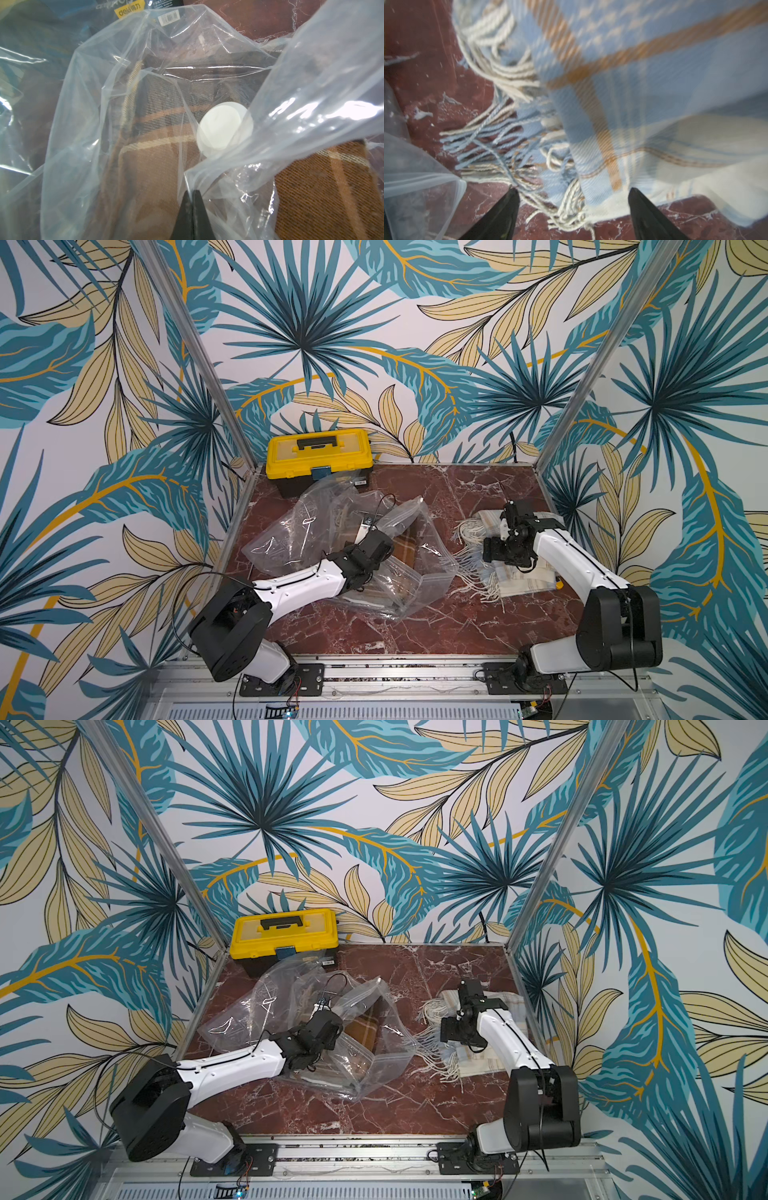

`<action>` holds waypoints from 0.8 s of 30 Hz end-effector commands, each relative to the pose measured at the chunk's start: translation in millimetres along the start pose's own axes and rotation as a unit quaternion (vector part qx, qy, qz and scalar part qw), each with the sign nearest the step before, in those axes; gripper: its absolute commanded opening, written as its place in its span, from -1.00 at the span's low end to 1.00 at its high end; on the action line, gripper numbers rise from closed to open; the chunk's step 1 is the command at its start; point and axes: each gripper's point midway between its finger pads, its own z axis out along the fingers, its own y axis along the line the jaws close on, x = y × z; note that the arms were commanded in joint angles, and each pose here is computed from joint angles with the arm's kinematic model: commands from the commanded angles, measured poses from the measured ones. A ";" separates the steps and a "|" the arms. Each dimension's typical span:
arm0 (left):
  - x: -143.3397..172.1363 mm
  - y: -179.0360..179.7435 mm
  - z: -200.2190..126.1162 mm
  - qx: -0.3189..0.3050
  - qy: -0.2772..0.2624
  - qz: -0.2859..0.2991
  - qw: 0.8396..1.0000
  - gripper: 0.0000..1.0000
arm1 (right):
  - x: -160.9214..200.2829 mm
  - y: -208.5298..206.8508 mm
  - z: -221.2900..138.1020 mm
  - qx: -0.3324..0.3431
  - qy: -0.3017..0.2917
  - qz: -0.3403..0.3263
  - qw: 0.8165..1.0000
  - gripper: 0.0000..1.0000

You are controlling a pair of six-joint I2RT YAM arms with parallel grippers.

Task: Take the blanket out of the vacuum bag
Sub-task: Place the blanket at the center of the board, then pick up the blanket at the center of the board.

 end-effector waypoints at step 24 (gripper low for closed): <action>-5.7 1.7 2.6 -0.008 -0.006 0.006 1.000 -1.00 | 38.3 -0.1 74.9 0.095 0.189 -0.057 0.976 -0.74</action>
